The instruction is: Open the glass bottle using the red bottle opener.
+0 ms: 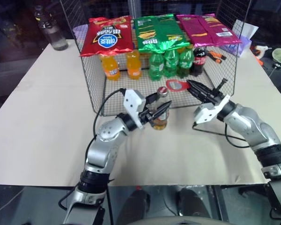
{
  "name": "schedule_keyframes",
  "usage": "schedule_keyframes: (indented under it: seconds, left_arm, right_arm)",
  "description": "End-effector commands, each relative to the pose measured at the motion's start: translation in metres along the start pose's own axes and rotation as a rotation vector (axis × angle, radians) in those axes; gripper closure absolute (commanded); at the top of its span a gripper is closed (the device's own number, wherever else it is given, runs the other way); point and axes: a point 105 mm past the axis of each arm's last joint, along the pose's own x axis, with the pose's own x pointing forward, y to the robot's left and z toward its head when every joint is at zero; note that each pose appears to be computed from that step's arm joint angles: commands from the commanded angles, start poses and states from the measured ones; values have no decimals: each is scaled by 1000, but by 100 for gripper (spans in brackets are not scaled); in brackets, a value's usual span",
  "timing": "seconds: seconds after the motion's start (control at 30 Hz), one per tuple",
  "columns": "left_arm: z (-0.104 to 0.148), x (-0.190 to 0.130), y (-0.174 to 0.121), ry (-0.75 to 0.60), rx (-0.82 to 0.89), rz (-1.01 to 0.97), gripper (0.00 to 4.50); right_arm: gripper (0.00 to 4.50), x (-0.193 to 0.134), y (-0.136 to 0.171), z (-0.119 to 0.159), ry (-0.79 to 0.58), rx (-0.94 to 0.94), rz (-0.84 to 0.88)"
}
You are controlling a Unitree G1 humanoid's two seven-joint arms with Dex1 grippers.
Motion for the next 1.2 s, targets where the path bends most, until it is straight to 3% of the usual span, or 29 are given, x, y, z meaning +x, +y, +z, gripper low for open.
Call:
schedule_keyframes:
  seconds: [0.03,0.5,0.87,1.0,1.2]
  left_arm:
    - [-11,-3,-3,42,-21,-8,223]
    - [-11,-2,-4,43,-22,-11,223]
    - [-11,-2,-4,41,-23,-9,223]
    - [-11,-2,-5,42,-24,-11,223]
    - [-12,-2,-5,41,-24,-12,223]
  right_arm:
    - [450,1,-24,8,-38,-13,-110]
    - [450,-1,-9,0,8,-35,-33]
    - [450,5,-5,17,-74,-43,-6]
    - [450,4,-18,18,-77,-35,-78]
    - [450,0,-20,1,10,-64,-86]
